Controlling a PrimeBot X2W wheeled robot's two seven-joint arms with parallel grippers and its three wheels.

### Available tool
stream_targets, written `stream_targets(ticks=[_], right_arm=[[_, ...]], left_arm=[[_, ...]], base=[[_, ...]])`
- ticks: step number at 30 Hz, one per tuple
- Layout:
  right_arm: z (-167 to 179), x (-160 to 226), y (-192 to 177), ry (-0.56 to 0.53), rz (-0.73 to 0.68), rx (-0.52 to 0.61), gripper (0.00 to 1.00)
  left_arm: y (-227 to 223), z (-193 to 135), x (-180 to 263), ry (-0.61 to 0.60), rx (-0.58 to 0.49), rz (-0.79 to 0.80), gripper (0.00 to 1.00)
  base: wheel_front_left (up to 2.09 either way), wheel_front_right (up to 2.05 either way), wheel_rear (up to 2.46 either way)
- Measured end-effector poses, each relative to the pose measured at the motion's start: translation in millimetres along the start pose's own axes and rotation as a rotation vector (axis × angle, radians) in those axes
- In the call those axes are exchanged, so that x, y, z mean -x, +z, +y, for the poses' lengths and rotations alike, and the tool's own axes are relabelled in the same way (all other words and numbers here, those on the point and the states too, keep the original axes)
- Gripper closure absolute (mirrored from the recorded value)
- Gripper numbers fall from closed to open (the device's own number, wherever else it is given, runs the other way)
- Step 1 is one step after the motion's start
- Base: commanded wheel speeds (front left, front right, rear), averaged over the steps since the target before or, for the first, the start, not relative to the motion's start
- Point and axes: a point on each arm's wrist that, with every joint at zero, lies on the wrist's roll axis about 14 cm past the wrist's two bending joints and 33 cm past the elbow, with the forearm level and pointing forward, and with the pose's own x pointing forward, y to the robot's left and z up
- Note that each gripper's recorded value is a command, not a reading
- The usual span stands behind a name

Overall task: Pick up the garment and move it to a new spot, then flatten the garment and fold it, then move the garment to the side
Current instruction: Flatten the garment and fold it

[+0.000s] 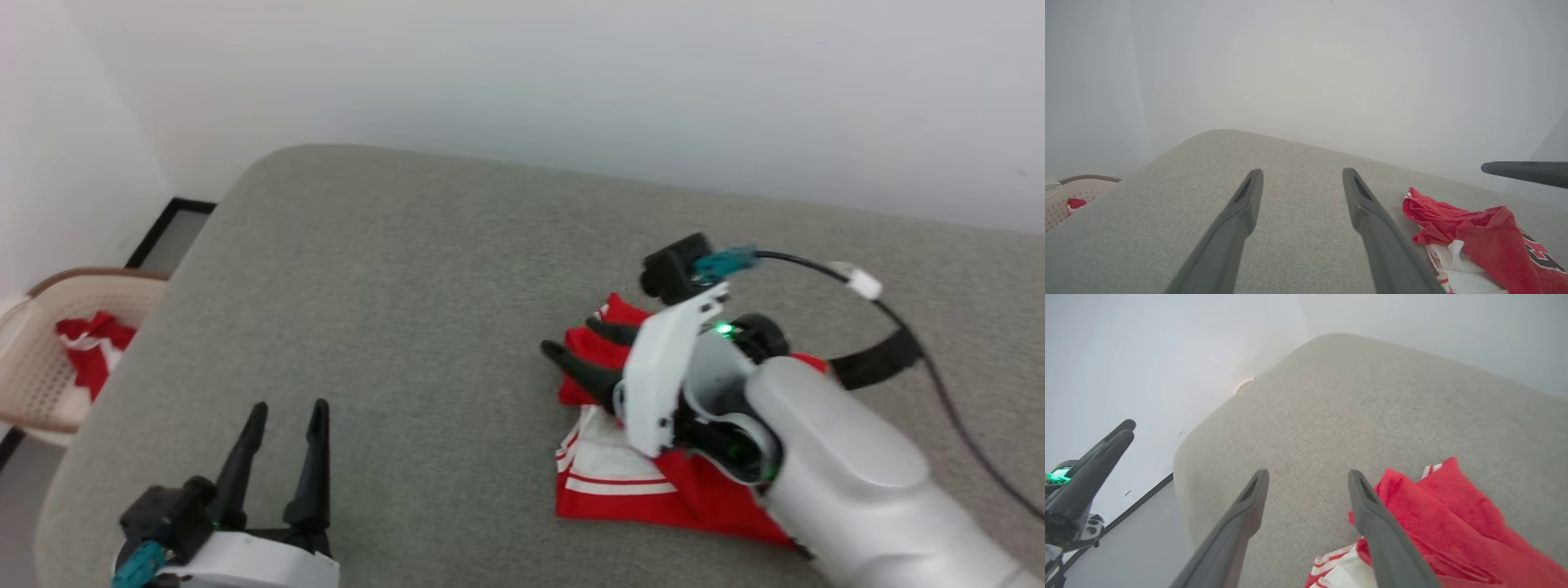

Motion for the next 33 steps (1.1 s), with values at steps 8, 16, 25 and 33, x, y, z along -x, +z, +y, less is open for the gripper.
stream_targets(ticks=[8,16,25,33], right_arm=[[-43.0,55.9,18.0,-0.103,-0.189,0.095,0.00],[-87.9,124.0,16.1,-0.272,-0.365,0.148,0.00],[-132.8,206.0,5.8,-0.499,-0.530,0.147,0.00],[-149.6,258.5,-24.5,-0.653,-0.582,0.095,0.00]], left_arm=[[0.4,-12.1,-7.9,-0.047,-0.023,-0.005,0.00],[0.6,-25.6,-13.1,-0.097,-0.051,-0.011,0.00],[-0.2,-44.6,-19.5,-0.161,-0.088,-0.015,0.00],[1.6,-50.1,-19.2,-0.179,-0.114,-0.024,0.00]], base=[[0.00,0.00,0.00],[0.00,0.00,0.00],[0.00,0.00,0.00],[0.00,0.00,0.00]])
